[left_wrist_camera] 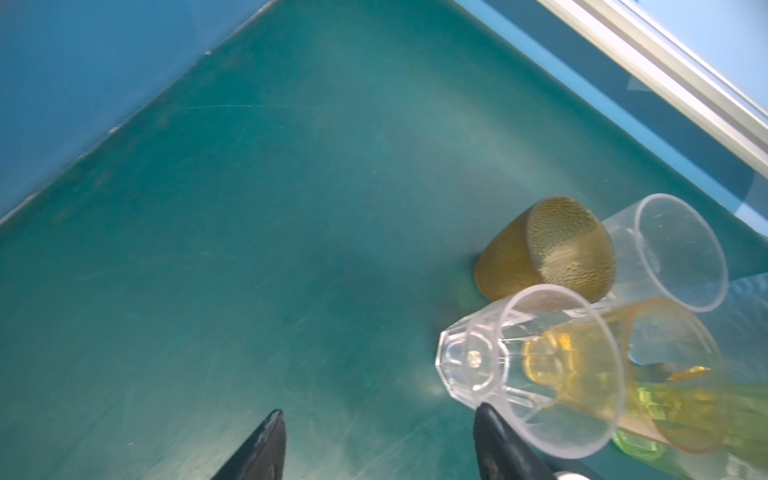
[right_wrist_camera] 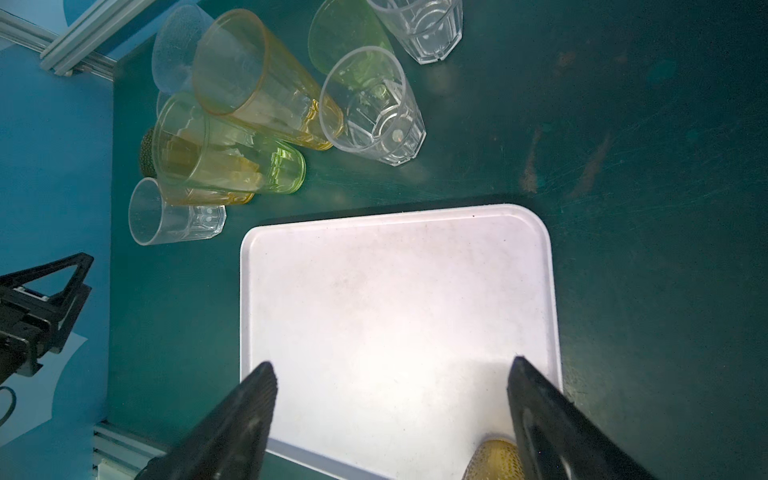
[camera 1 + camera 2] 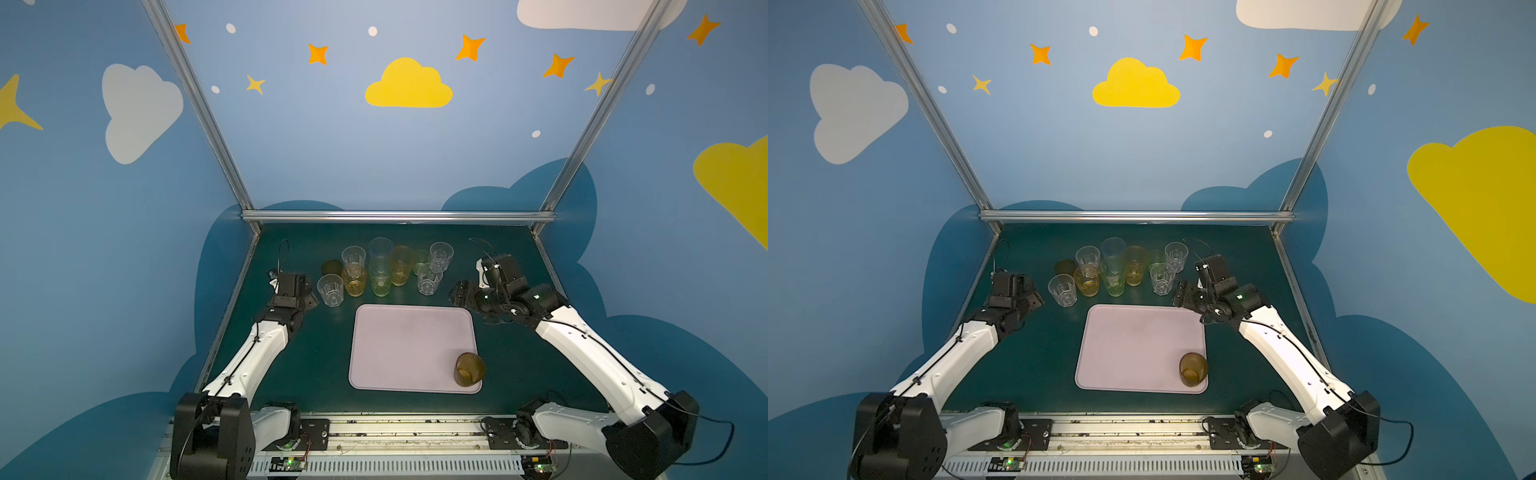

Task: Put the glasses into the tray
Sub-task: 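Move the right gripper back toward the glasses while the left gripper approaches them, then position the left gripper around the clear faceted glass nearest it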

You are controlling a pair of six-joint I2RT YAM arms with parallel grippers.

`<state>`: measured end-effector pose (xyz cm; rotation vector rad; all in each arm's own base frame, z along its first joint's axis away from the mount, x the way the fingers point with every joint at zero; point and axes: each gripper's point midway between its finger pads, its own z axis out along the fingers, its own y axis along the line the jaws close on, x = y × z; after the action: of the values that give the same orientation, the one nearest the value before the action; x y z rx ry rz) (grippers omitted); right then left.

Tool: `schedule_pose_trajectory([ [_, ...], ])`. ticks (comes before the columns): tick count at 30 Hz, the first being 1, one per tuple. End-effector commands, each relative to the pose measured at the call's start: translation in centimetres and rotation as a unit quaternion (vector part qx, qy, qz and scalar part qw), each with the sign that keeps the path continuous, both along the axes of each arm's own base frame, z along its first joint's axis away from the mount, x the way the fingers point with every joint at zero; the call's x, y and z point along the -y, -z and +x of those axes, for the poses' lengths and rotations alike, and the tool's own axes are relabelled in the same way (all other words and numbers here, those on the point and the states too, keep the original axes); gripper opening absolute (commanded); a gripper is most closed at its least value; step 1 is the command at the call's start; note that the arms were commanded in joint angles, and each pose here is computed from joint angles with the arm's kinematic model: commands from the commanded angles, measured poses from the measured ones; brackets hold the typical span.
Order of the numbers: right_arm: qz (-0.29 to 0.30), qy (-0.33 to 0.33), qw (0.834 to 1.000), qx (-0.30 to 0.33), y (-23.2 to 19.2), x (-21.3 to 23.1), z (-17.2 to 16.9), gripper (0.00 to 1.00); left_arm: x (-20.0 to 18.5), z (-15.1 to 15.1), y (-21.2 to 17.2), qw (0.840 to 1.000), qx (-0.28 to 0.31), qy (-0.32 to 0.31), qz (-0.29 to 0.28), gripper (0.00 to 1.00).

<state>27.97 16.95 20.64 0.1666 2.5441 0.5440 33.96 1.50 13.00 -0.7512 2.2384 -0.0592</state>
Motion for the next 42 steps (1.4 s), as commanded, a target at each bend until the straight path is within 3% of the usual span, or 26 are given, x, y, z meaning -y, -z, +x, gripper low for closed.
schedule_pose_trajectory([
  [1,-0.013,0.0,1.0,-0.008,0.4,0.5,-0.4,0.86,0.8,0.4,0.3,1.0,-0.019,0.023,-0.011,0.69],
  [11,-0.014,0.0,1.0,-0.008,0.4,0.7,-0.5,0.86,2.7,1.9,1.1,0.995,-0.057,0.076,-0.034,0.65],
  [21,-0.018,0.005,1.0,-0.011,0.6,1.0,-0.5,0.86,2.9,2.8,2.1,0.993,-0.072,0.084,-0.032,0.62],
  [31,-0.018,0.007,1.0,-0.016,0.7,1.0,-0.4,0.86,3.1,3.7,2.9,0.991,-0.092,0.092,-0.028,0.42],
  [42,-0.01,0.013,0.999,-0.028,1.1,0.9,-0.2,0.86,2.9,3.6,3.6,0.991,-0.099,0.089,-0.023,0.38],
])
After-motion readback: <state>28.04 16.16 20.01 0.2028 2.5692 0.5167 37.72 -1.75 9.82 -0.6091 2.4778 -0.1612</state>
